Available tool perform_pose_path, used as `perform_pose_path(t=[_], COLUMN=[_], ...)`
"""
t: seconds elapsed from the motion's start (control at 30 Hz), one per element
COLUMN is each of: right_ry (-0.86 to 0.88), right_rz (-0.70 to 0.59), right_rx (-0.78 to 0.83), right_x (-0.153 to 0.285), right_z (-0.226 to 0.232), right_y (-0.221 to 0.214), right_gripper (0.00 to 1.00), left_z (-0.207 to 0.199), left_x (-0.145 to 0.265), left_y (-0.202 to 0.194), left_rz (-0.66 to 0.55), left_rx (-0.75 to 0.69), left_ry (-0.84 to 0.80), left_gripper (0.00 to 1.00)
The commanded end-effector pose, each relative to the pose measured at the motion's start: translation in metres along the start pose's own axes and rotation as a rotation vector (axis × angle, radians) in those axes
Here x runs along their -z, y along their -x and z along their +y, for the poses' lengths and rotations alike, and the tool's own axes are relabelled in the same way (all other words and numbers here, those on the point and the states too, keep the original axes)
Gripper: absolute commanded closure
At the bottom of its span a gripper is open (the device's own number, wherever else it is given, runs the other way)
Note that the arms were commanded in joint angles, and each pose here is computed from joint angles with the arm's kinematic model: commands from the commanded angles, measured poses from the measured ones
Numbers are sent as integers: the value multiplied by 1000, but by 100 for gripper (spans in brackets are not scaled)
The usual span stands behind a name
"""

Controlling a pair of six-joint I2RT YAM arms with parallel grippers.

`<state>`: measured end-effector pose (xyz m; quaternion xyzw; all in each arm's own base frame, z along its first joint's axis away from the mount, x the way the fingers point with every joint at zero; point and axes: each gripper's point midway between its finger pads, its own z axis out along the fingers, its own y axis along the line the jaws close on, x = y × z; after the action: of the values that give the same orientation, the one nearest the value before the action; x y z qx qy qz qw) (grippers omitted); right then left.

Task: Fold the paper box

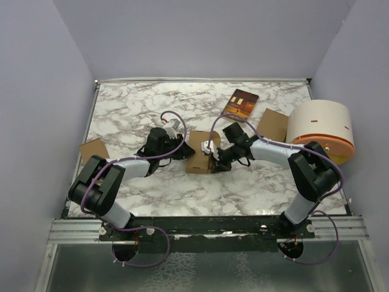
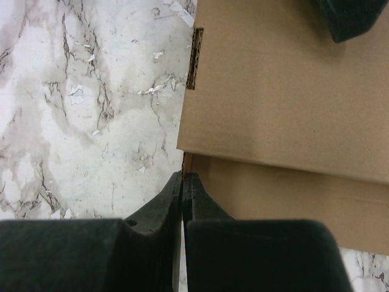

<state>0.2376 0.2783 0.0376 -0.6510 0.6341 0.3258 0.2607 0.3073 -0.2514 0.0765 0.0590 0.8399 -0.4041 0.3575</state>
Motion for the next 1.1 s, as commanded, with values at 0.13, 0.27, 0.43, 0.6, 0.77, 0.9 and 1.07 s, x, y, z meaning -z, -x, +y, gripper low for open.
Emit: perform_pose_path(t=[0.13,0.27,0.43,0.6,0.77,0.9,1.07], right_ry=[9,-3,-21,-26,-28,-29,-28], right_rz=[33,49,60,95,113,124,132], right_rx=[46,26,-54,-99,-100,-98,-98], right_x=[-12,-14,-15,-22,-24,-24,-25], right_z=[7,4,-3,-3,-2,-2,-2], right_y=[17,18,28,26,23,20,18], right_gripper=[99,99,99,99,98,98,98], left_z=[28,28,27,24,15,-2,-12], left_x=[0,0,-1,-1,0,4,13], left_y=[-23,-24,-25,-23,-13,8,33], left_rz=[68,70,71,66,51,18,-27], left_rx=[39,42,48,50,45,22,-18], left_ry=[100,99,95,88,64,36,58], left_gripper=[77,77,77,77,76,71,61])
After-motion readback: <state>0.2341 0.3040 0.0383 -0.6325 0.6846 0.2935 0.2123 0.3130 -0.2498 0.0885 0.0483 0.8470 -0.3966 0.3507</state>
